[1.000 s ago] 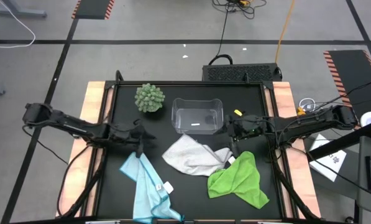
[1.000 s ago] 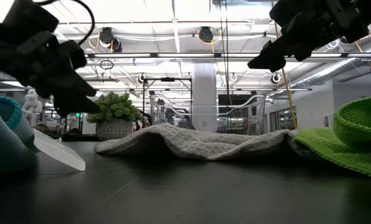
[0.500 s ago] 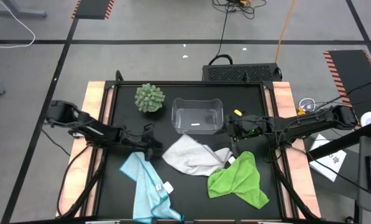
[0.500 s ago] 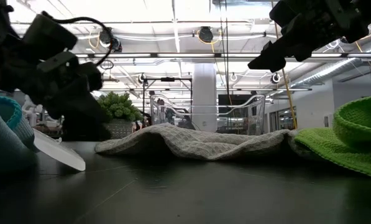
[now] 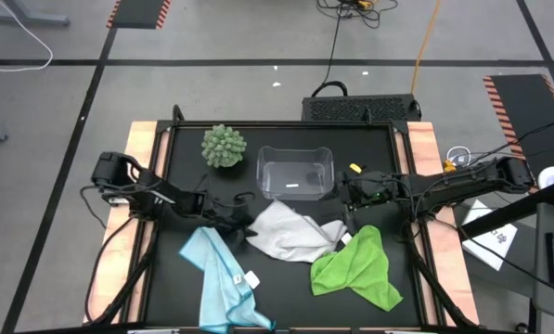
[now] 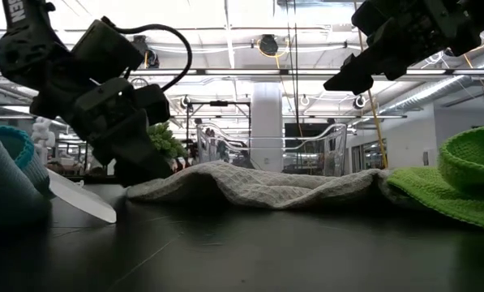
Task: Fold microfiber towels
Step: Fold the gray towel
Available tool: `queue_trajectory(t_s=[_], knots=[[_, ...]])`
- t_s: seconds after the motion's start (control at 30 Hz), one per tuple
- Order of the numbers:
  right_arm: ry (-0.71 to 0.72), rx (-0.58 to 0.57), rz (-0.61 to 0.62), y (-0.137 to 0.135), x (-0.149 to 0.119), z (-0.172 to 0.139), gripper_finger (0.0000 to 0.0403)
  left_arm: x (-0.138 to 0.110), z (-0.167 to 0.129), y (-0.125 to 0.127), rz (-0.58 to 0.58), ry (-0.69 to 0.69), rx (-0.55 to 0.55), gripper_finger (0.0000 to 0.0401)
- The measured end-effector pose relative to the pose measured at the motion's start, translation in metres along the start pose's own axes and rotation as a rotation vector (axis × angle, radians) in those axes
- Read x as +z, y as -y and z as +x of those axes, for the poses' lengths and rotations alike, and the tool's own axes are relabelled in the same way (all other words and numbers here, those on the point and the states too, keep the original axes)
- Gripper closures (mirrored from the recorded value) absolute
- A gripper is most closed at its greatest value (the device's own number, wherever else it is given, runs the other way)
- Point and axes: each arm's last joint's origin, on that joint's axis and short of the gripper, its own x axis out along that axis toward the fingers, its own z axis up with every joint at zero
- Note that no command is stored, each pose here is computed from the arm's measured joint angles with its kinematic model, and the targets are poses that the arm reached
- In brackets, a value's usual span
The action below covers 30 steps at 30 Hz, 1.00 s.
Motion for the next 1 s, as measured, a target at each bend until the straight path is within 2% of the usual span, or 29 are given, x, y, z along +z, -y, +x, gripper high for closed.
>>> queue_trajectory(t_s=[0.13,0.3,0.37,0.57,0.77,0.9,1.0], knots=[[-0.001,0.0,-0.002,0.0,0.0,0.0,0.0165,0.001,0.0,0.001,0.046,0.001,-0.01,0.022],[-0.002,0.0,-0.021,0.0,0.0,0.0,0.0165,0.007,-0.001,0.003,0.128,0.062,-0.04,0.0354],[-0.002,0.0,-0.026,0.0,0.0,0.0,0.0165,0.01,-0.001,0.005,0.158,0.102,-0.06,0.0386],[-0.007,0.008,-0.009,-0.002,-0.001,0.0,0.0165,0.026,-0.013,0.015,0.243,0.214,-0.1,0.0393],[-0.006,0.036,-0.008,-0.008,-0.001,0.001,0.0165,0.049,-0.042,0.029,0.322,0.354,-0.132,0.0394],[0.007,0.04,-0.011,-0.009,0.0,0.001,0.0165,0.064,-0.066,0.031,0.323,0.444,-0.136,0.0395],[0.011,0.039,-0.015,-0.009,0.001,0.001,0.0165,0.08,-0.08,0.033,0.324,0.44,-0.141,0.0397]])
